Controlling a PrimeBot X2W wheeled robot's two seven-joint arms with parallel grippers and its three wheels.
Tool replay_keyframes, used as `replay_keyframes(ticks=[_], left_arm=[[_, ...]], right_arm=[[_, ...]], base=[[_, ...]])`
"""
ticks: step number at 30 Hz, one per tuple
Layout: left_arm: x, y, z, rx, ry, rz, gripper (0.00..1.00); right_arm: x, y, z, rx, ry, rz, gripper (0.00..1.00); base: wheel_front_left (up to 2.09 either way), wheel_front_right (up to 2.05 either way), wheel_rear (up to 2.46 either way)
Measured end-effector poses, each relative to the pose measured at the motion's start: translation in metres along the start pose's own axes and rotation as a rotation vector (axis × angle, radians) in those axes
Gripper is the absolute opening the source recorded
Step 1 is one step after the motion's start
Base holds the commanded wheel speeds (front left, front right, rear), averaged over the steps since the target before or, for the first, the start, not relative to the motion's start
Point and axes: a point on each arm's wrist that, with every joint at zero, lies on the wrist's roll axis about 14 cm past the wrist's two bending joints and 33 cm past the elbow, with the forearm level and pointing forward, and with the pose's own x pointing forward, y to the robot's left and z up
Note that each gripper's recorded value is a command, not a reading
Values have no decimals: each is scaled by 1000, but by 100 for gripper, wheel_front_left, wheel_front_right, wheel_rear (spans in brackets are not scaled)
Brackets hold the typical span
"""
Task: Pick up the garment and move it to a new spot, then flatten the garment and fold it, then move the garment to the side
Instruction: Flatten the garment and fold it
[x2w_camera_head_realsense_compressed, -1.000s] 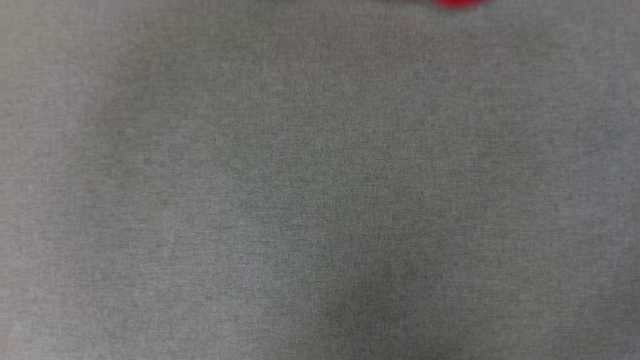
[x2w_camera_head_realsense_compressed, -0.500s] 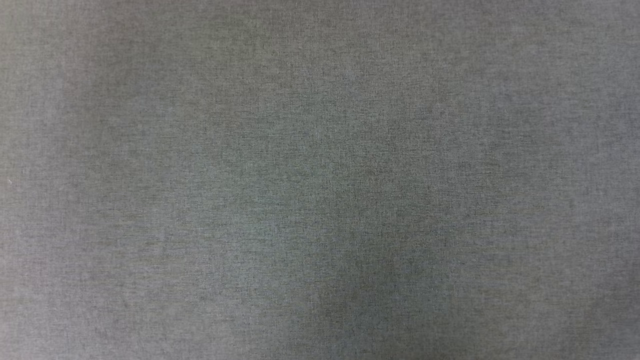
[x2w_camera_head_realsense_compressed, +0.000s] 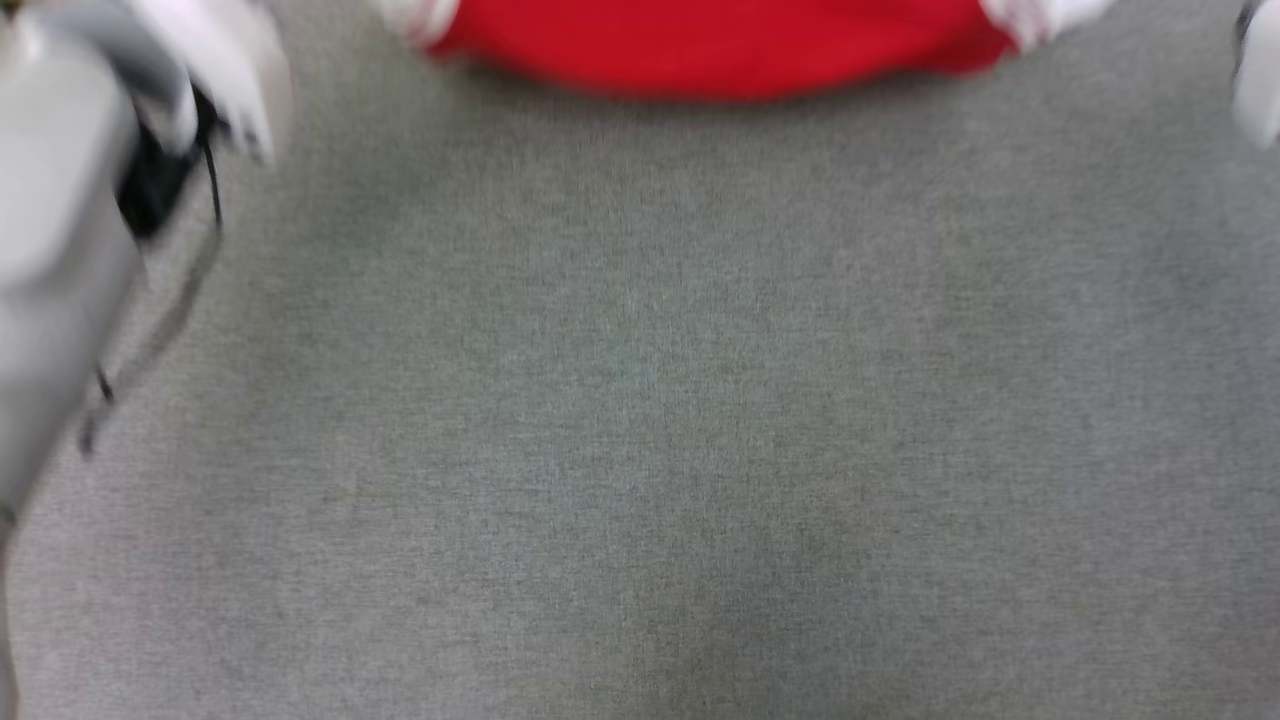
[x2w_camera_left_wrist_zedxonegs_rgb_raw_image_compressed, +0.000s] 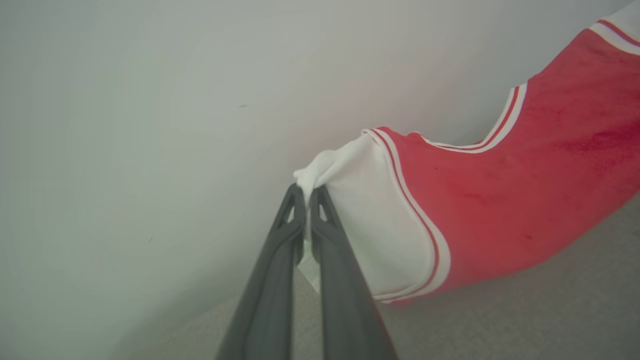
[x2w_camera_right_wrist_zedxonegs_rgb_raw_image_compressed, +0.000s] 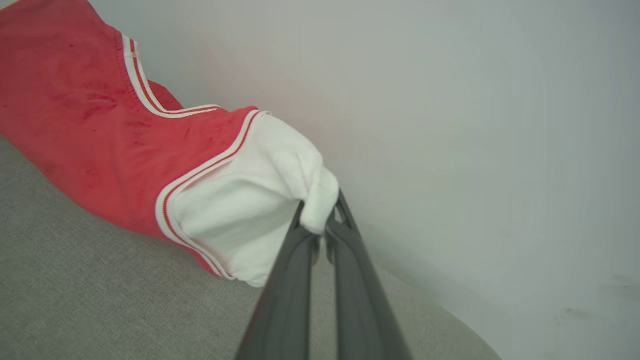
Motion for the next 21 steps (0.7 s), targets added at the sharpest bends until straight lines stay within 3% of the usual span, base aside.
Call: replay_keyframes(ticks=[14,21], left_arm=[[-137,-68,-104,-245,226,7,0],[-208,-89,-132,-277,348,23,0]], right_arm=[[-98,79,-102,181,188,117,0],[-165,94,-144,235,298,113,0]], base=[[0,0,0],[0,0,0]])
